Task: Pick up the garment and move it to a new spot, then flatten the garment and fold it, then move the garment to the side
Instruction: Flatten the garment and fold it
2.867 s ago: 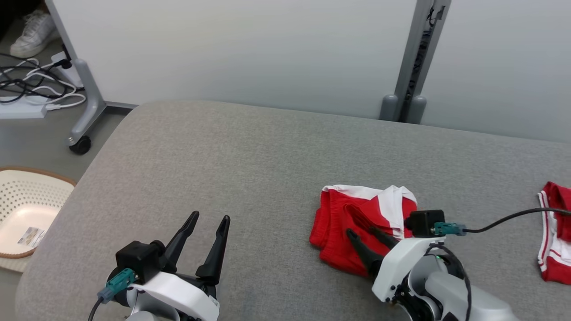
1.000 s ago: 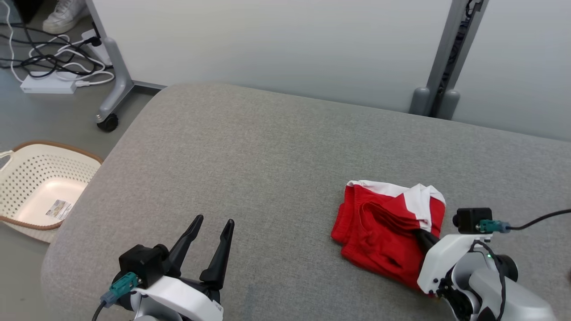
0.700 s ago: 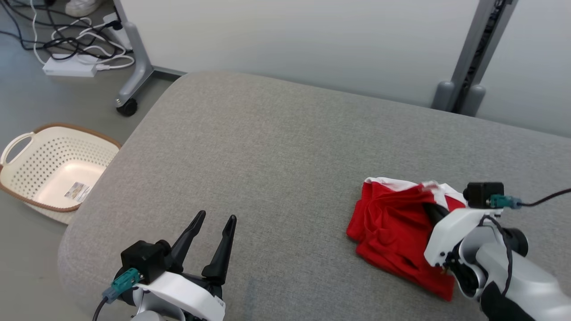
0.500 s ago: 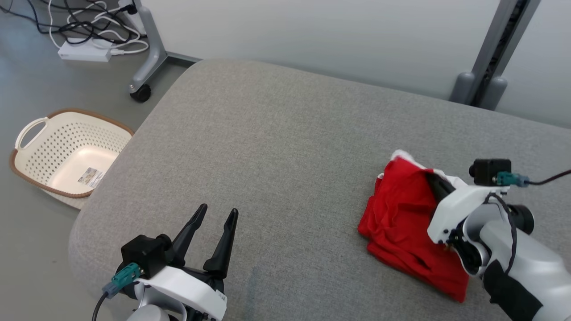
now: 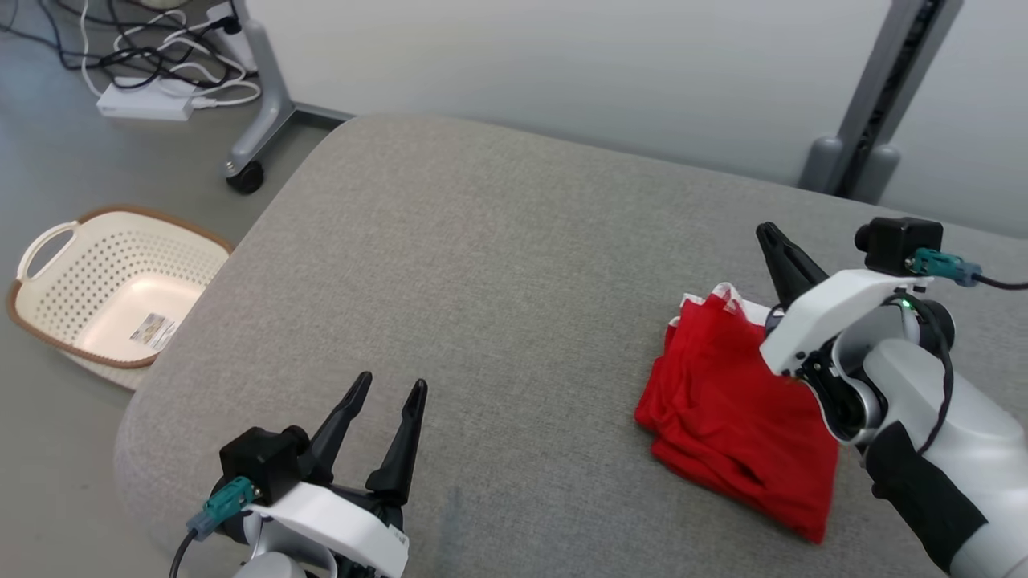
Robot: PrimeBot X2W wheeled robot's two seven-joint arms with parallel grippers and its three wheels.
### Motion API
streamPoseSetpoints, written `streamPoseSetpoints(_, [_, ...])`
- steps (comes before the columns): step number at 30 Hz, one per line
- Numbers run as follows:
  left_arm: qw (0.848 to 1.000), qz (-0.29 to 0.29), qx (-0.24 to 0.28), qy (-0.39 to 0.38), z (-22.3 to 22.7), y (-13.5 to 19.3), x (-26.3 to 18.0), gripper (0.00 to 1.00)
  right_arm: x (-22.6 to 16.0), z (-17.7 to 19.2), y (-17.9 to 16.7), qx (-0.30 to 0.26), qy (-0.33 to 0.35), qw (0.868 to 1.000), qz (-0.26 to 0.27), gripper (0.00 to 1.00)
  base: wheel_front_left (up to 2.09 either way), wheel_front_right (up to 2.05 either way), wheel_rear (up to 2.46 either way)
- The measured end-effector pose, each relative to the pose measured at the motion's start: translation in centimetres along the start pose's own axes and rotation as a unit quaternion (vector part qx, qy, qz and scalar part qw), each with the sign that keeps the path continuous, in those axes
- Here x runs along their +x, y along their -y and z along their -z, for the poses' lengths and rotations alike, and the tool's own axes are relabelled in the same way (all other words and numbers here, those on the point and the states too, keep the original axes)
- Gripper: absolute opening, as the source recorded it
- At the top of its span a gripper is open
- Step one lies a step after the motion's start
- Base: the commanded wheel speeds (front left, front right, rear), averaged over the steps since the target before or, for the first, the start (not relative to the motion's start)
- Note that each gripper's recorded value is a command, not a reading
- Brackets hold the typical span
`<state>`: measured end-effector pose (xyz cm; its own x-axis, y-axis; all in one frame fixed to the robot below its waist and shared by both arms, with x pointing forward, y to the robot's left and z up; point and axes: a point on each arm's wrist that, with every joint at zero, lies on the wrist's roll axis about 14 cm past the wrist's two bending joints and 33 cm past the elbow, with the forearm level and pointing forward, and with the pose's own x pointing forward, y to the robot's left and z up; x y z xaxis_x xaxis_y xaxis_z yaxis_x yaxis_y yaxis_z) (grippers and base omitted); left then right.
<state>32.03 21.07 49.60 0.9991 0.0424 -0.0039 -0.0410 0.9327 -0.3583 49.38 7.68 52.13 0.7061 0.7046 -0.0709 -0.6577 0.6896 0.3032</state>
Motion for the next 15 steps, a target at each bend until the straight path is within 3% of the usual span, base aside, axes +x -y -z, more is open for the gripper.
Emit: streamPoseSetpoints(15, [0.998, 0.058, 0.004, -0.001, 0.1, 3.3, 0.1, 1.00, -9.6, 0.9, 5.2, -0.007, 0.026, 0.995, 0.094, 0.00, 0.00, 0.00, 0.00])
